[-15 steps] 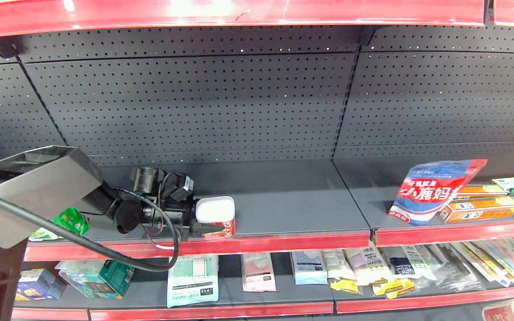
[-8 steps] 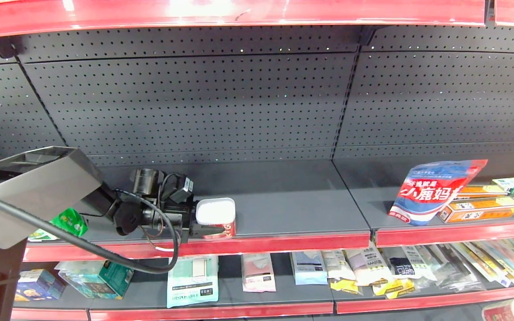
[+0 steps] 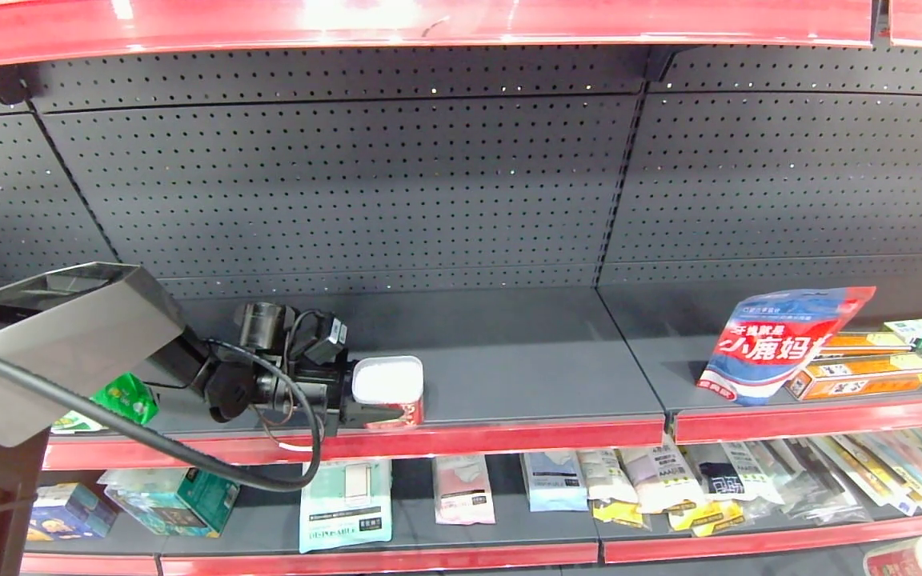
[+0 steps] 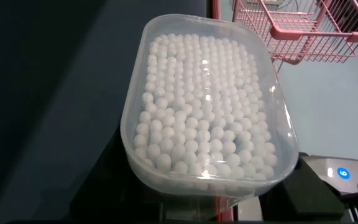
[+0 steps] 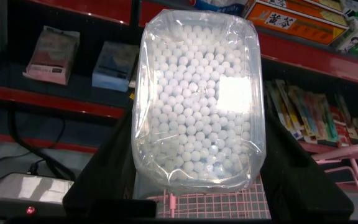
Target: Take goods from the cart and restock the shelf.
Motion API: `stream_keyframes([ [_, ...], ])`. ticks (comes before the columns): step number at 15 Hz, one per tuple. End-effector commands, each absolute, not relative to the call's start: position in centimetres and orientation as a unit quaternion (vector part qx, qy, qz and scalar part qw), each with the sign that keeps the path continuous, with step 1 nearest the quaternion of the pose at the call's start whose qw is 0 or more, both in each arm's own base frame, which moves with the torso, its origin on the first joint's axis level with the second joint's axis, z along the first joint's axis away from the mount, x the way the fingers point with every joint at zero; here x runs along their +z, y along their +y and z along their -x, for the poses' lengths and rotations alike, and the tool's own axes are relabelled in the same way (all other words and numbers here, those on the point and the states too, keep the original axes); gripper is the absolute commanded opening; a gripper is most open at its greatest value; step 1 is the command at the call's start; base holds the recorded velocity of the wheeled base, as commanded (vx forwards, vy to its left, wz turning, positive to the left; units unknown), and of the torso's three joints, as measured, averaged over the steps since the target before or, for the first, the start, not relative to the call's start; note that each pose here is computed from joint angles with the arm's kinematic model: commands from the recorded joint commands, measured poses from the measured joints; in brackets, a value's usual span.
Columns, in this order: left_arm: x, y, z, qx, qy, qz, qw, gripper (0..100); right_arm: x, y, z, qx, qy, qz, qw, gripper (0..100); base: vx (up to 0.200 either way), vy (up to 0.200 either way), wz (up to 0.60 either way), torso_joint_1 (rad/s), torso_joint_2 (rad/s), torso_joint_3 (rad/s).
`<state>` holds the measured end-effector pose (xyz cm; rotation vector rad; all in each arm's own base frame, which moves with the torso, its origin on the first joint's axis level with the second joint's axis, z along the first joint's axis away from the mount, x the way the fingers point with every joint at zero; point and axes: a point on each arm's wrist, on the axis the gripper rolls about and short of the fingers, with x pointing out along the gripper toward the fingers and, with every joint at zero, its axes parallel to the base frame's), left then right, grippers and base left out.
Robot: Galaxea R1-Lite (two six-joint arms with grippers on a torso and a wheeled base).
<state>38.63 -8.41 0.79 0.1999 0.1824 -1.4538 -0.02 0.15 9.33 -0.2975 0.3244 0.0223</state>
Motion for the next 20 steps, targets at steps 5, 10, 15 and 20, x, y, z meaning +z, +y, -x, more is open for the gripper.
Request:
stream_keyframes([
  [5, 0.65, -8.45, -38.59, -0.660, 0.089, -0.090, 0.740, 0, 9.33, 0.15, -0.01, 0.011, 0.162, 0.147, 0.976, 0, 0.000, 0.000, 0.00, 0.000, 0.00, 0.000],
  [10, 1.10, -8.42, -38.46, -0.654, 0.099, -0.086, 0.745, 0, 9.33, 0.15, -0.01, 0.011, 0.162, 0.147, 0.976, 0, 0.000, 0.000, 0.00, 0.000, 0.00, 0.000],
  [15, 1.26, -8.42, -38.54, -0.649, 0.105, -0.084, 0.749, 100, 9.33, 0.15, -0.01, 0.011, 0.162, 0.147, 0.976, 0, 0.000, 0.000, 0.00, 0.000, 0.00, 0.000],
  [20, 1.58, -8.35, -38.48, -0.647, 0.108, -0.078, 0.750, 100, 9.37, 0.15, -0.03, 0.011, 0.162, 0.147, 0.976, 0, 0.000, 0.000, 0.00, 0.000, 0.00, 0.000],
])
